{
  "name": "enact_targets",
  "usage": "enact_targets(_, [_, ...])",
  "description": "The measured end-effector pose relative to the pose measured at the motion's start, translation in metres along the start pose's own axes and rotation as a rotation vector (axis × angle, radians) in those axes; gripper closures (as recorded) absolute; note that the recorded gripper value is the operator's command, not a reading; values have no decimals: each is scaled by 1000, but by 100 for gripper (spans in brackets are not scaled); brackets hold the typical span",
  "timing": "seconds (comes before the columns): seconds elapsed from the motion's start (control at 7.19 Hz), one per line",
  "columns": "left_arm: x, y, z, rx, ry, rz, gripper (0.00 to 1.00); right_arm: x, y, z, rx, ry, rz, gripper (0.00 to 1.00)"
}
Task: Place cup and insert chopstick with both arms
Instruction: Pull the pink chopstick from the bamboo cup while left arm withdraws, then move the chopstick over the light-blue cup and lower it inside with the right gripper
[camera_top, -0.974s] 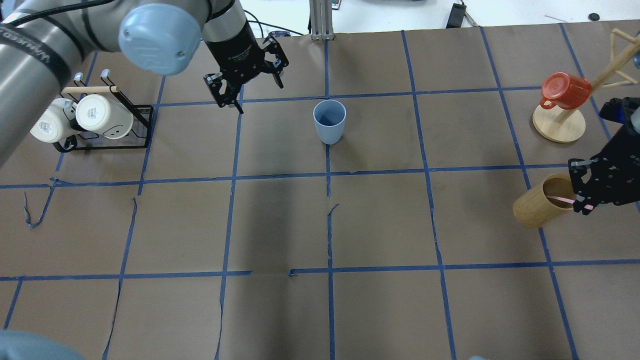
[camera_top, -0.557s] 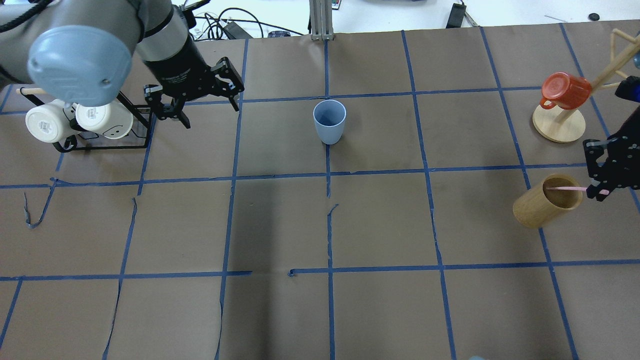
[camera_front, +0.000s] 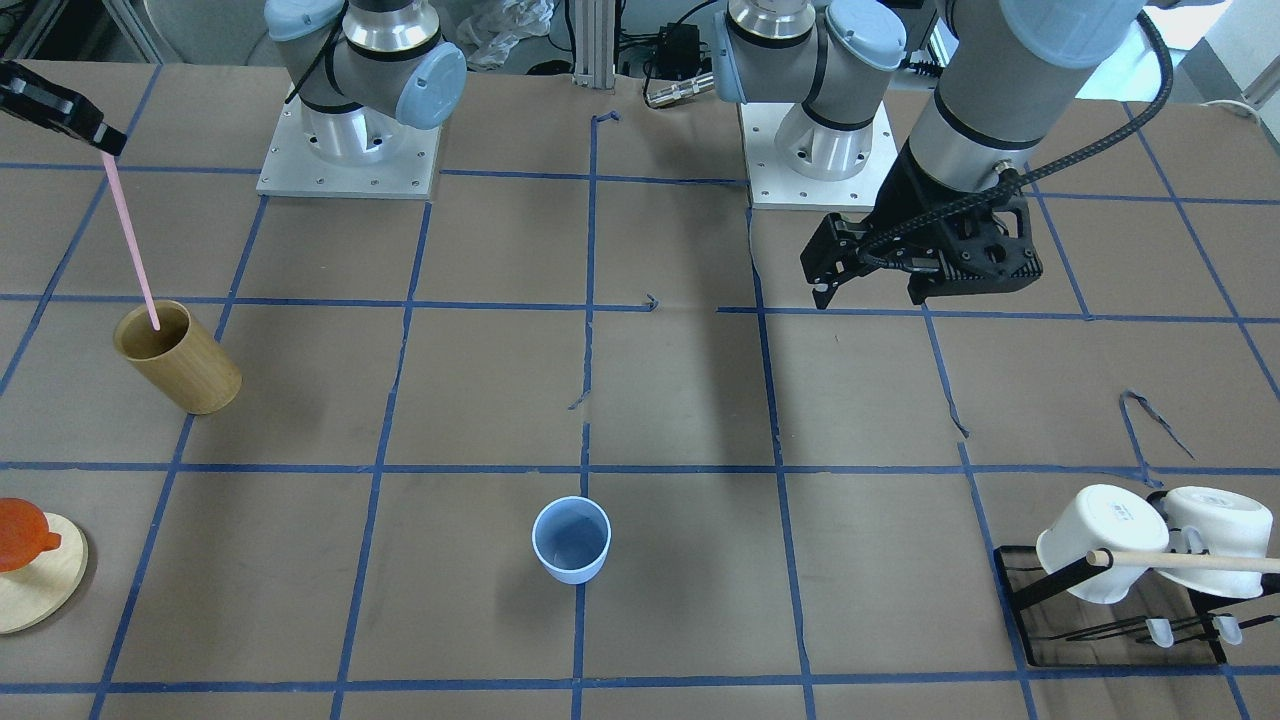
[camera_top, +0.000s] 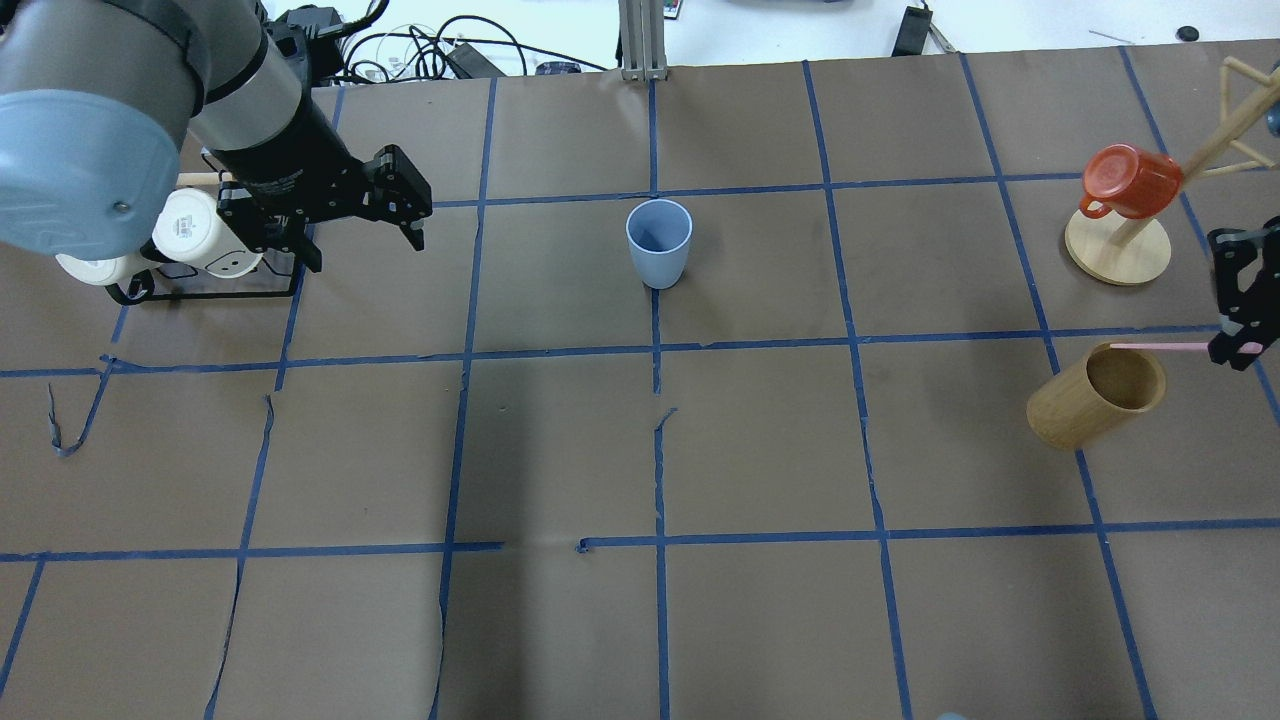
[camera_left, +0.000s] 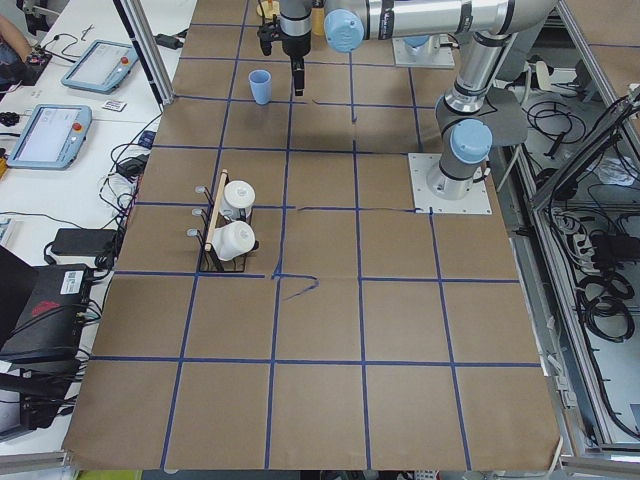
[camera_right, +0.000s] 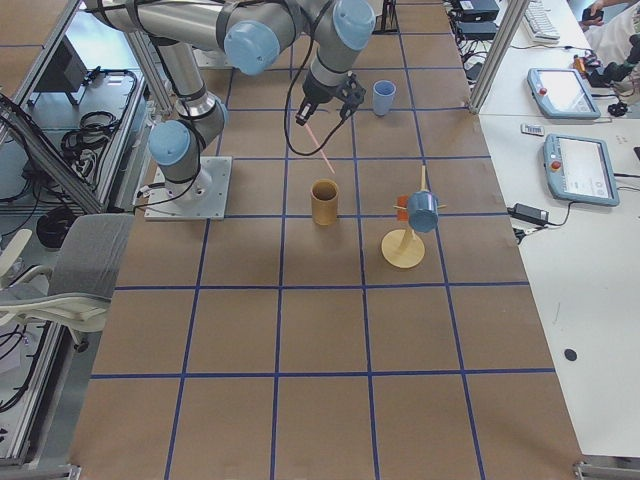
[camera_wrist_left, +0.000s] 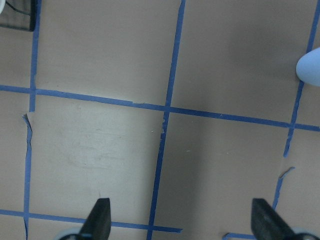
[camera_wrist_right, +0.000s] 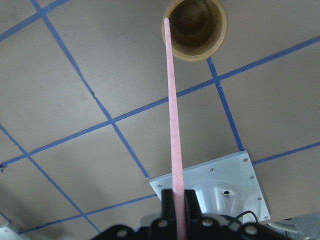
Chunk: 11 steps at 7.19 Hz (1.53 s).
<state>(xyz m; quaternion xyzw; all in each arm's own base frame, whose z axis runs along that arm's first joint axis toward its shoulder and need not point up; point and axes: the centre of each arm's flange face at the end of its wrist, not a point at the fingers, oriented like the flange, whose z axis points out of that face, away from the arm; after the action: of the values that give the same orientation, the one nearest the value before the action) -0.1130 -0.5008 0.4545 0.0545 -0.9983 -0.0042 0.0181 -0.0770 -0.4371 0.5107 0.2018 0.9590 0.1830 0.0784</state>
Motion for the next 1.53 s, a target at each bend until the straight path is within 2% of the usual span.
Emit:
enact_targets(0.14, [-1,2,-1,-3,-1,3,0,-18,9,-6,1,-4,-8,100])
enact_targets(0.28, [-1,2,-3,-1,-1,4,0,-50,15,-9,25,15,-22,100])
enact_targets(0.56, [-1,2,-8,8,-2,5,0,-150,13,-7,114,63,-68,100])
enact_targets(0.7, [-1,2,-10,11,-2,5,0,-212,9,-6,151,45,-69,99])
enact_targets(0.97, [-1,2,-11,13,-2,4,0,-319,-9,-7,174,-65,-24,98])
enact_targets(1.11, [-1,2,-11,13,-2,4,0,-364,-16,0,170,-134,10,97])
enact_targets(1.25, [-1,2,-11,12,-3,4,0,-395,-23,13,170,-181,36,97])
enact_targets(1.53, [-2,3,-10,6,-7,4,0,-424,-43,34,153,-234,84,97])
